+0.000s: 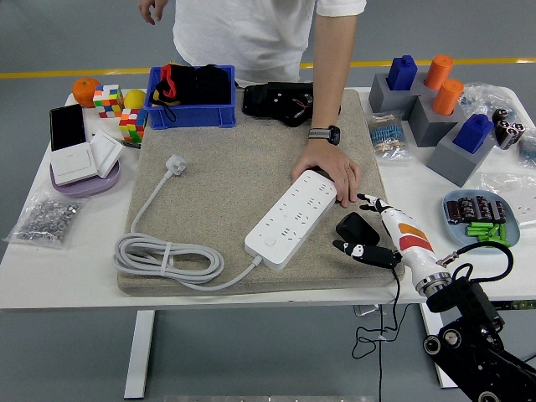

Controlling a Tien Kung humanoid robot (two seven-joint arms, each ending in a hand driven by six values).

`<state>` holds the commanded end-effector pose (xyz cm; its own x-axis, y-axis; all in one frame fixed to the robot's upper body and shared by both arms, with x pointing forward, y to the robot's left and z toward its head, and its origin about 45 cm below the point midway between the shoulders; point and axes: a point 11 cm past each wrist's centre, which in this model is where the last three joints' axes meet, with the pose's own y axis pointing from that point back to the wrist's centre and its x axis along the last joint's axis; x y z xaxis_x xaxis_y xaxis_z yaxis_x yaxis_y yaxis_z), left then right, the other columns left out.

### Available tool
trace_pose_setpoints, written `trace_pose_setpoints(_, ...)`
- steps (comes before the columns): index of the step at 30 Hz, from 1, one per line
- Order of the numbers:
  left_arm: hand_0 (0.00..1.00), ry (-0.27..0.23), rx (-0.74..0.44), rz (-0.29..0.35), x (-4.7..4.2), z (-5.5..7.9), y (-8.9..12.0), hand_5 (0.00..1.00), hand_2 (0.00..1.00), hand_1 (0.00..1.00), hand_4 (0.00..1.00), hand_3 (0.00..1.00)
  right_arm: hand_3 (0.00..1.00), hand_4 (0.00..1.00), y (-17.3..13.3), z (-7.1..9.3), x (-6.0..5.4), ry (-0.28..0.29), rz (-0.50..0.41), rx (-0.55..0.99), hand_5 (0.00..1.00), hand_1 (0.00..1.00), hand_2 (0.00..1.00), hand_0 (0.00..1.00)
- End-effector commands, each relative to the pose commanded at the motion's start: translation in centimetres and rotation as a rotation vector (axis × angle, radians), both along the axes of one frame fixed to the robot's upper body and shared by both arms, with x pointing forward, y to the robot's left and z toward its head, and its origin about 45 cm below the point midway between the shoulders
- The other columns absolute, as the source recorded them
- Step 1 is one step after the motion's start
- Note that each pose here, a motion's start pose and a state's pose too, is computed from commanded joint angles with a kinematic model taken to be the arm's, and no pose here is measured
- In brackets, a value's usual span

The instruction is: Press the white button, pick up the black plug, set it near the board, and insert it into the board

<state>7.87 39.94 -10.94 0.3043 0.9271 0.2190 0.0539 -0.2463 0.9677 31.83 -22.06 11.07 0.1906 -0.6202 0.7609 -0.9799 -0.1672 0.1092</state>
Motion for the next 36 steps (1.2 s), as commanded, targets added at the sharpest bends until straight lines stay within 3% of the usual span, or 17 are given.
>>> trace_pose_setpoints(8, 0.685, 0.0, 0.001, 0.005, -0.07, 0.0, 0.05, 0.194, 0.657, 0.676, 0.562, 0.685, 0.822, 0.998, -0.32, -0.33, 0.12, -0.011, 0.0, -0.018, 0.557, 0.772, 0.749, 0.78)
trace_pose_setpoints(9, 0.685, 0.0, 0.001, 0.005, -0.07, 0.0, 0.04, 0.195, 0.657, 0.674, 0.562, 0.685, 0.766, 0.998, -0.35, -0.32, 0.13, -0.014, 0.0, -0.018, 0.465, 0.728, 0.718, 0.726)
trace_pose_setpoints(14, 0.685, 0.0, 0.0, 0.003, -0.03, -0.01, -0.01, 0.195, 0.657, 0.674, 0.562, 0.685, 0.766, 0.998, -0.48, -0.3, 0.21, -0.03, 0.0, -0.024, 0.465, 0.728, 0.718, 0.726)
trace_pose_setpoints(15, 0.685, -0.001, 0.0, 0.004, 0.0, 0.0, -0.02, 0.194, 0.657, 0.677, 0.562, 0.684, 0.753, 0.998, -0.49, -0.31, 0.23, -0.031, 0.001, -0.024, 0.384, 0.708, 0.702, 0.698)
trace_pose_setpoints(26, 0.685, -0.002, 0.001, 0.003, 0.1, 0.02, 0.02, 0.195, 0.658, 0.678, 0.562, 0.685, 0.743, 0.998, -0.72, -0.66, 0.26, -0.029, -0.004, -0.032, 0.344, 0.687, 0.683, 0.674)
trace_pose_setpoints(27, 0.685, -0.002, 0.001, 0.003, 0.09, 0.02, 0.02, 0.196, 0.658, 0.676, 0.562, 0.685, 0.706, 0.998, -0.74, -0.69, 0.25, -0.03, -0.004, -0.033, 0.307, 0.646, 0.644, 0.641)
trace_pose_setpoints(36, 0.685, 0.0, 0.001, 0.0, 0.04, 0.01, 0.01, 0.197, 0.658, 0.676, 0.562, 0.685, 0.677, 0.998, -0.62, -0.78, 0.23, -0.03, 0.002, -0.027, 0.28, 0.602, 0.594, 0.604)
